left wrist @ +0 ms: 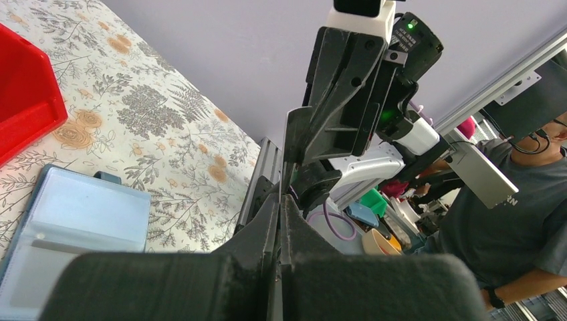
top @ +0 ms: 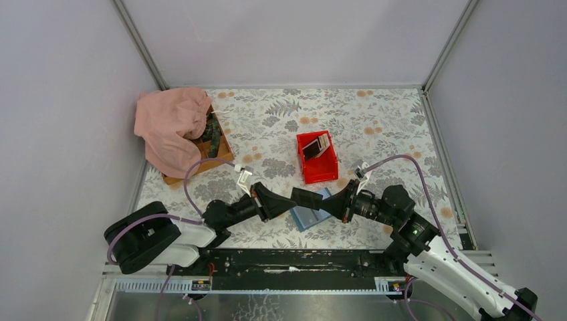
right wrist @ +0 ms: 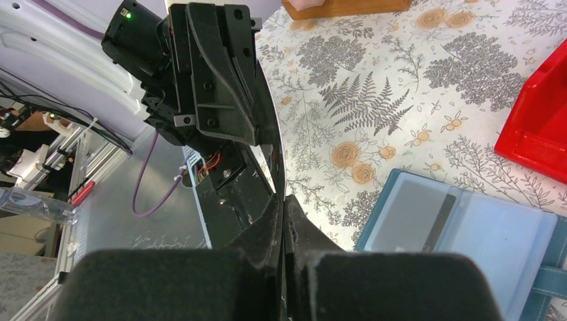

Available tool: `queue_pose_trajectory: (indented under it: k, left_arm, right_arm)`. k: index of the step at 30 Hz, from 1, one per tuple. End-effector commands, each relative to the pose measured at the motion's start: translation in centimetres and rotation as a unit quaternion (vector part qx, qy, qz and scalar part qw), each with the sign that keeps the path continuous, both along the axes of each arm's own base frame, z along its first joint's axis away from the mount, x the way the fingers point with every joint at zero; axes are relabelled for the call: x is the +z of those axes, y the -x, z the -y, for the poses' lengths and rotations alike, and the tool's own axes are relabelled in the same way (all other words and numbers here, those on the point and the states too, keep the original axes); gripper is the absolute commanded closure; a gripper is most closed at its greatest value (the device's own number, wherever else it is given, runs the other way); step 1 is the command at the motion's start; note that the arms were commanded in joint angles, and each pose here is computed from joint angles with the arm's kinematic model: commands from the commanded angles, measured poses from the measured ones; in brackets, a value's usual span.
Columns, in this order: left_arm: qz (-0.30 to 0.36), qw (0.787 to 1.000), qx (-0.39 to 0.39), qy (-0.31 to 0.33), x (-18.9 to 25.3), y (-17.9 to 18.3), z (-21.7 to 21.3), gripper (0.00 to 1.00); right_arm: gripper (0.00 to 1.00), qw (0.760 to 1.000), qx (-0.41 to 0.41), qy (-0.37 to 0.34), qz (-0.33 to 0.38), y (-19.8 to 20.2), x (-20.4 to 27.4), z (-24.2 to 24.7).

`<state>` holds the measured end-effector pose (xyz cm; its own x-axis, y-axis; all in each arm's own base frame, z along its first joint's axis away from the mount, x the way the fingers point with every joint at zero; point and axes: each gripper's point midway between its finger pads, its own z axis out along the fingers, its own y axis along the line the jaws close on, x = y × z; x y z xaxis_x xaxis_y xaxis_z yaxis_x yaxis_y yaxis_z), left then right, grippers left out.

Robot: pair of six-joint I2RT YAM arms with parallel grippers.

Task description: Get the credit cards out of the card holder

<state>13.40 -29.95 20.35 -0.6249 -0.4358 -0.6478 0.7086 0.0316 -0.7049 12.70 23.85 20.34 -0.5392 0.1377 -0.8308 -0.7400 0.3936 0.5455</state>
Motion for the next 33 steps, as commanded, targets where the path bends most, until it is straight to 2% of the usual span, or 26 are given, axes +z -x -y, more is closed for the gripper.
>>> queue_pose_trajectory:
  k: [1, 19, 21, 23, 27, 31, 33]
  left_arm:
    - [0.001, 1.000, -0.018, -0.010, -1.1, 1.2, -0.4, 0.97]
    - [-0.006, 1.000, -0.016, -0.022, -2.1, 1.4, -0.6, 0.95]
    - [-0.006, 1.000, -0.017, -0.023, -2.2, 1.4, -0.6, 0.91]
    - [-0.005, 1.000, -0.016, -0.023, -2.2, 1.4, -0.6, 0.79]
    - [0.001, 1.000, -0.009, -0.024, -2.0, 1.2, -0.7, 0.63]
    - [0.000, 1.000, -0.012, -0.028, -2.0, 1.3, -0.7, 0.62]
    - [-0.002, 0.999, -0.011, -0.033, -2.3, 1.2, -0.6, 0.63]
  right_arm:
    - [1.00, 0.994, -0.065, -0.031, 0.088, -2.7, 5.8, 0.8]
    - [1.00, 0.992, -0.079, -0.012, 0.102, -3.9, 6.6, 0.6]
    - [1.00, 0.991, -0.079, -0.011, 0.105, -3.9, 6.9, 0.6]
    - [1.00, 0.991, -0.080, -0.010, 0.106, -4.0, 6.9, 0.7]
    - [1.00, 0.991, -0.079, -0.010, 0.108, -3.8, 7.1, 0.8]
    - [1.00, 0.990, -0.087, -0.008, 0.107, -3.8, 7.3, 1.2]
    - [1.00, 0.987, -0.124, 0.027, 0.094, -5.2, 6.5, 1.9]
